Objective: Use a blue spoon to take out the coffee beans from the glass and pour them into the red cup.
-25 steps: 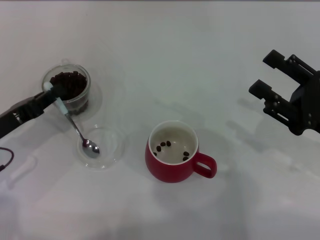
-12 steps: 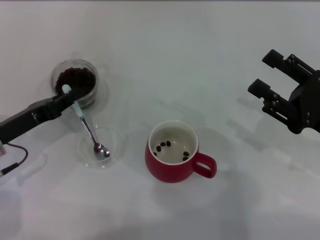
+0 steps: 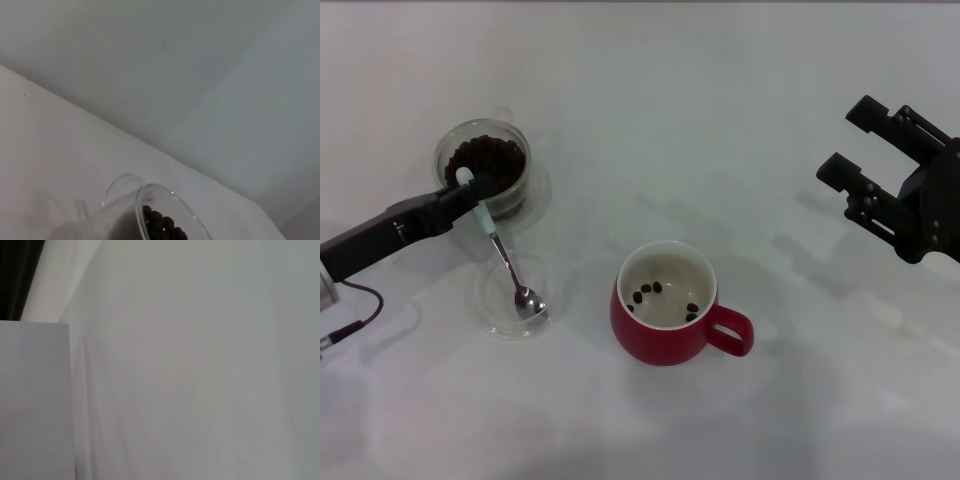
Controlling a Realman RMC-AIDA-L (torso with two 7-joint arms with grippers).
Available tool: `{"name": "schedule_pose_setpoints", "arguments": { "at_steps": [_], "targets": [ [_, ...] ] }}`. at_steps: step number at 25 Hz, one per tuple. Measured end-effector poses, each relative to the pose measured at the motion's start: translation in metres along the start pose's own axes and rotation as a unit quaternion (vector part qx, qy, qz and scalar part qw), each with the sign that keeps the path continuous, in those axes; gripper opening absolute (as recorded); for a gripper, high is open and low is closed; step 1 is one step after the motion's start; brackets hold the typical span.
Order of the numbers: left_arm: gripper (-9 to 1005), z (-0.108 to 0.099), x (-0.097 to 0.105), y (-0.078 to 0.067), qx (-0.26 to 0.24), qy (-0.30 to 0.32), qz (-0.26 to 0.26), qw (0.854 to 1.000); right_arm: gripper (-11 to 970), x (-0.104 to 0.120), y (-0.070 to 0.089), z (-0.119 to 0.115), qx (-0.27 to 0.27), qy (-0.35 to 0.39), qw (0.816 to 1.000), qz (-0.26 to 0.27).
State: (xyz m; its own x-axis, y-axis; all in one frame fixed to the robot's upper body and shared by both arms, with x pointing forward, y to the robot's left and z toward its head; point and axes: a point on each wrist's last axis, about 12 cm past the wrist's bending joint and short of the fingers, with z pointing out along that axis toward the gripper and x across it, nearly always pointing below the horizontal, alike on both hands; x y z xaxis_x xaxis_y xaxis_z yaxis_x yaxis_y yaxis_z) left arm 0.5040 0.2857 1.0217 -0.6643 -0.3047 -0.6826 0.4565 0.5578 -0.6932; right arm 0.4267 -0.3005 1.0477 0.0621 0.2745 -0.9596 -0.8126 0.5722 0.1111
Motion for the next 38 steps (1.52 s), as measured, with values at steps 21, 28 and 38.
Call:
{"name": "schedule_pose_setpoints", "arguments": {
  "at_steps": [21, 28, 38],
  "targets": [
    [312, -0.025, -0.029, 0.008, -0.008, -0.043, 0.015, 0.999, 697, 0.0, -0.006, 0.011, -0.005, 0.004, 1.0, 0.001],
    [425, -0.066, -0.06, 0.01, -0.02, -0.092, 0.081, 0.992, 696, -0.001, -0.009, 0.016, -0.012, 0.003, 1.0, 0.002],
    [417, -0.13, -0.045, 0.025, -0.135, -0.174, 0.183, 0.958, 696, -0.001, -0.009, 0.016, -0.004, -0.002, 1.0, -0.005]
  ]
}}
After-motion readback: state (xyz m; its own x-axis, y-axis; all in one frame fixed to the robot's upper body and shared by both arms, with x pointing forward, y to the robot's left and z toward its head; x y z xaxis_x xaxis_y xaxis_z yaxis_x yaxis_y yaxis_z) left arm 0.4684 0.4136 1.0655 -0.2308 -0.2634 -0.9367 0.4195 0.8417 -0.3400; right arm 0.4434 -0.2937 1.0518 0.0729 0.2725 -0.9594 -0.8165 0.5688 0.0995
